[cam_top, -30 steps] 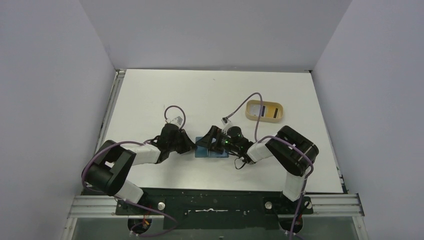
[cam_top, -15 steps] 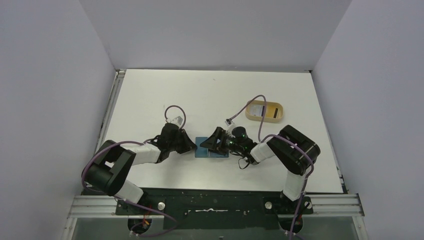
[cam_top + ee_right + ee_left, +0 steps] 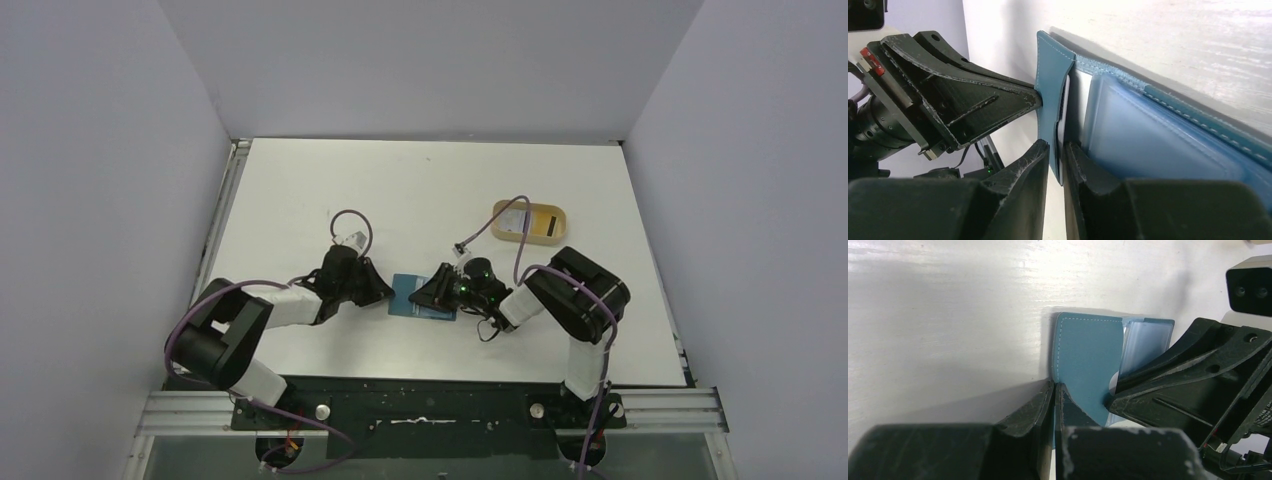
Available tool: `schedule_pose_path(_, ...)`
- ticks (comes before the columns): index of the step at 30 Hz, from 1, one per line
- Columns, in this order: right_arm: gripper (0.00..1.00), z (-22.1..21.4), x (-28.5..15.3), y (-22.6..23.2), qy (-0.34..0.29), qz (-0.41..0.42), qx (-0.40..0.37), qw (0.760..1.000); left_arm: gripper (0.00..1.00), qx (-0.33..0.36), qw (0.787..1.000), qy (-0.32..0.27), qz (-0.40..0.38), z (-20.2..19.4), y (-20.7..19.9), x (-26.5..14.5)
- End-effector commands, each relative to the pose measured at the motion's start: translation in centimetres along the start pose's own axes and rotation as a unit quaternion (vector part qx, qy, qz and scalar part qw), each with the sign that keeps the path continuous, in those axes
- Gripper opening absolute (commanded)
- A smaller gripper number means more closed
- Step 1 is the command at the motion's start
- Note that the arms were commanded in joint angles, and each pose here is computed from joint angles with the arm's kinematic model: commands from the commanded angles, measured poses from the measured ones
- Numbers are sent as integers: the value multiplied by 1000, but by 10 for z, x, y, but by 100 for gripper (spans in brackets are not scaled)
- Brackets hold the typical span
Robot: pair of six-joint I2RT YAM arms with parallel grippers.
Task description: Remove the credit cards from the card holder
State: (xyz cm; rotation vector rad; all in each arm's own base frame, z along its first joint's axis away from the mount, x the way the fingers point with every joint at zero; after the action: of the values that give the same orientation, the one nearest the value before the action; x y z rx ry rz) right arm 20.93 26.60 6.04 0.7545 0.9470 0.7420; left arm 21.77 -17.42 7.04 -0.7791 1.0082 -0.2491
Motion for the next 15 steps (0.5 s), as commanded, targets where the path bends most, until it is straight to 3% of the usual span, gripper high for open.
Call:
schedule_pose_path(1, 18, 4, 2, 6, -20, 34, -10, 999, 0, 5, 992, 48, 114, -21, 44, -1)
schedule_pose_path(7, 19, 6, 3, -1, -37, 42, 1, 998, 0, 6, 992, 52, 116, -22, 45, -1)
schedule_pose_path(13, 33, 5, 4, -9, -58, 49, 18, 997, 0, 7, 991, 58, 117, -24, 46, 0)
schedule_pose_path(15, 33, 3, 4, -12, -62, 51, 24, 996, 0, 8, 991, 59, 117, -24, 46, 0)
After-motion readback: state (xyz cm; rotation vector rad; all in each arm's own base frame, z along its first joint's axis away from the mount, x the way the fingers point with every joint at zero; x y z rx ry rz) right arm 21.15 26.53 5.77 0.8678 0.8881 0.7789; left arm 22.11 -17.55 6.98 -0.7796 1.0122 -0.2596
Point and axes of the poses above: each gripper's point midway between its finger pads, its own x axis out along the fingers, its own y axis along the line the jaws close on, z = x × y, the point moved 9 cm from there along -x, back along the fingers, and after that the axes turned 10 degrees about -x, right-handed, at the moved point
